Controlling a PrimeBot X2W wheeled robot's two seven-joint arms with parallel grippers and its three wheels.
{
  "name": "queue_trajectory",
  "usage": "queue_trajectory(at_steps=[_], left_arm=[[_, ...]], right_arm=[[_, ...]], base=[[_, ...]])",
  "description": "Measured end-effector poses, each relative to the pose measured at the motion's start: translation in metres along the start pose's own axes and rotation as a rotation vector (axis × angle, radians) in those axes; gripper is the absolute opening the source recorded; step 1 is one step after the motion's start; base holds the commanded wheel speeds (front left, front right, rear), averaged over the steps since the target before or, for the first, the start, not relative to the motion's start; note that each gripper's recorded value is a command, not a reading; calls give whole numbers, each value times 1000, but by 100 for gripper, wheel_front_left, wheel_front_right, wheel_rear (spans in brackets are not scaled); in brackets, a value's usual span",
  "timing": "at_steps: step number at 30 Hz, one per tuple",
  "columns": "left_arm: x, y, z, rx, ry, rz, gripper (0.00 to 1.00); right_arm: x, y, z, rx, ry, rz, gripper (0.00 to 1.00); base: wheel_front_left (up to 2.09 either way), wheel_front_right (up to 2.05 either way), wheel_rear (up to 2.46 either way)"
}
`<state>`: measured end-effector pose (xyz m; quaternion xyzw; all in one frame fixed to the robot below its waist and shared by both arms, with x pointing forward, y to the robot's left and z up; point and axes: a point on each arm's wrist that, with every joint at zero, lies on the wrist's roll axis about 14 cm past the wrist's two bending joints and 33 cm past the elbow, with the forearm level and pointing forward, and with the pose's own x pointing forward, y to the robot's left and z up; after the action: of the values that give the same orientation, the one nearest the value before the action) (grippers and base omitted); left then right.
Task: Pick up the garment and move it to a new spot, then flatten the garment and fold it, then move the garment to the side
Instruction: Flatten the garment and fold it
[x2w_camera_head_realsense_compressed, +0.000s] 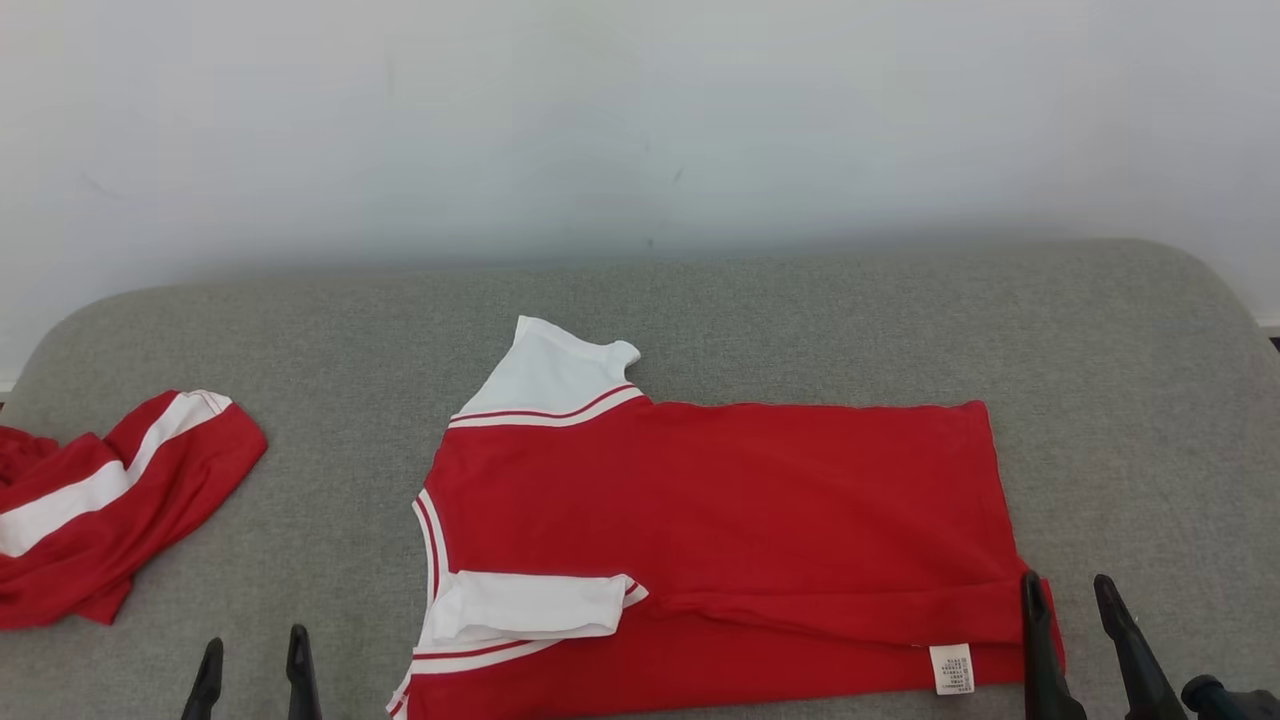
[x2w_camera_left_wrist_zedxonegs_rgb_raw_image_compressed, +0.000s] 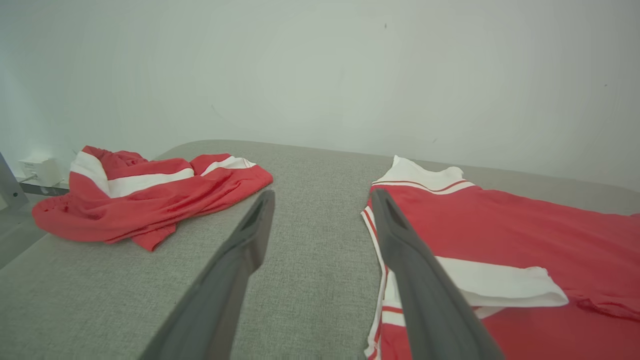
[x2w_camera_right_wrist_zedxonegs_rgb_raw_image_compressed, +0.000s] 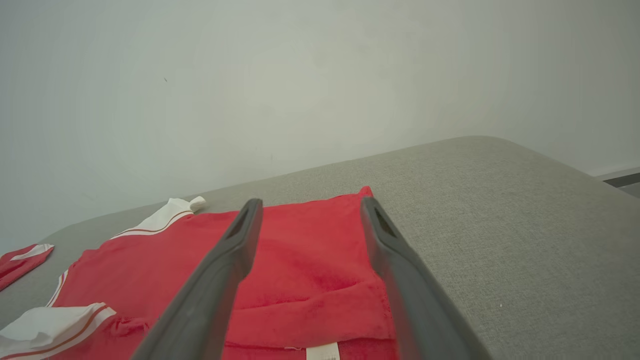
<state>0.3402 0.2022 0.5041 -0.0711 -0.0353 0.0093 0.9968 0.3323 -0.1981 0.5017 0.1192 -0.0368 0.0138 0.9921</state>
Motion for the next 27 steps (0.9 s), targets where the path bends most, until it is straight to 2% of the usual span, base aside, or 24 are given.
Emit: queue_trajectory(at_steps=[7,14,21,27], left_arm=[[3,2,-9,-6,28,-10,100],[40,1,9,48,0,-85,100],[107,-19,42,89,-39,-186,100],[166,-34,54,108,-16,-244,100]], right_arm=[[1,-8,-6,36,14,-35,100],[21,-22,1,15,20,-50,100],[66,-39,15,-3,28,-69,100],[109,-43,10,-32,95,-58,100]], base=[[0,0,0],[0,0,0],[0,0,0],[0,0,0]])
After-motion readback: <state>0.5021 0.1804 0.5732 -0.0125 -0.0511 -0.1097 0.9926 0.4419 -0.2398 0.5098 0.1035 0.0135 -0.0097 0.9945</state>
